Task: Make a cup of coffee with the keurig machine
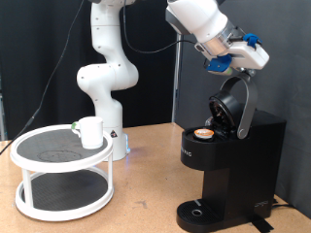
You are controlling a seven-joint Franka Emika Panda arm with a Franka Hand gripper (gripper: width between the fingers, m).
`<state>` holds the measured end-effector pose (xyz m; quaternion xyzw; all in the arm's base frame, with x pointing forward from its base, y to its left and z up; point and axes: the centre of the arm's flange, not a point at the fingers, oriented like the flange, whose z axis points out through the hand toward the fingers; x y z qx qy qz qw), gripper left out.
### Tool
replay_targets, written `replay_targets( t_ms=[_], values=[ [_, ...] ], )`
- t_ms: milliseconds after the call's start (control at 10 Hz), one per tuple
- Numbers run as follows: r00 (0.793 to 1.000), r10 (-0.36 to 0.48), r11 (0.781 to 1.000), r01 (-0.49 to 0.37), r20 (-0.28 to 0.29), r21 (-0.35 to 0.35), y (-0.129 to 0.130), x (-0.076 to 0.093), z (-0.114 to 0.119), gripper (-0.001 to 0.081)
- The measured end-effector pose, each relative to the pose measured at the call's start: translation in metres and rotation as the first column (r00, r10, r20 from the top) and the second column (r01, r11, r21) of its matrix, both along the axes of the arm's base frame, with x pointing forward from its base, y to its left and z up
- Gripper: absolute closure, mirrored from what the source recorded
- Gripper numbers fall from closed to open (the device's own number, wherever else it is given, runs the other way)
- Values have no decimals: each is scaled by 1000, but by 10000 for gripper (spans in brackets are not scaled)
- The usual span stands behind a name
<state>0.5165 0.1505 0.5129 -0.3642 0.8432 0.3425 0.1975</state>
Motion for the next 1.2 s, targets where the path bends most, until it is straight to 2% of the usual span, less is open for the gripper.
replay_targets(
  t_ms=[300,600,1000,1200],
  values=[
    [1000,3,999,-3,-9,-39,-27,-1,4,806],
    [1000,-14,993,11,-26,-113,-67,-2,3,806],
    [995,-76,971,57,-71,-230,-109,0,-19,806],
    [991,-95,953,62,-98,-295,-125,0,-43,806]
  ],
)
